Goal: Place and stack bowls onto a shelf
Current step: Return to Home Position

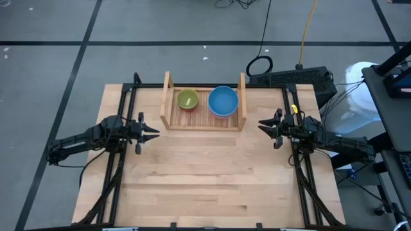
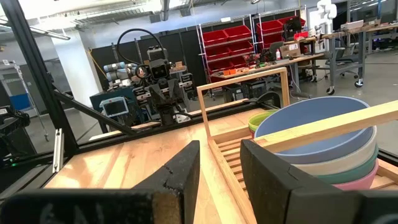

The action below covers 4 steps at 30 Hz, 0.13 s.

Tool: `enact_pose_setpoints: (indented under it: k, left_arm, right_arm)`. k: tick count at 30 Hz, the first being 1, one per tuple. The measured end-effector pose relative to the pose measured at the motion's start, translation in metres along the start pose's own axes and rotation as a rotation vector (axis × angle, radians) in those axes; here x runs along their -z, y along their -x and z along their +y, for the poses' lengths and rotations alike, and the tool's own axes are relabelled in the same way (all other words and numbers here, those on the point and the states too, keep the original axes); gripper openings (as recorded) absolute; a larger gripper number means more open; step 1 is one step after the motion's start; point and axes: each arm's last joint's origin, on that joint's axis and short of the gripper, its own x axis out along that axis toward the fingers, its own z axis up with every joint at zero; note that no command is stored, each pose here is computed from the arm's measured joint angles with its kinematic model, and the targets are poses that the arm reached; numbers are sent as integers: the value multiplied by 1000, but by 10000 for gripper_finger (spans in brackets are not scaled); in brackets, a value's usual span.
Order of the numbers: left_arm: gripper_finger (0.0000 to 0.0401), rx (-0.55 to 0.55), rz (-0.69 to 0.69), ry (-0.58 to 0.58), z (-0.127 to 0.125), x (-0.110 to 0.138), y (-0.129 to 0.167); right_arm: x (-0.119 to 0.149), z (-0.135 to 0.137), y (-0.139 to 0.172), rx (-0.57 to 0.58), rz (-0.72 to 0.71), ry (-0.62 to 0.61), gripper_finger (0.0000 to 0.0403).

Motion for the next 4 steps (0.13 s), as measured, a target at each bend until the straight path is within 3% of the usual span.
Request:
enact_pose_setpoints:
  k: [4]
  left_arm:
    - [83,0,0,0,0,0,0]
  right_arm:
    - [0,0,0,0,0,0,109]
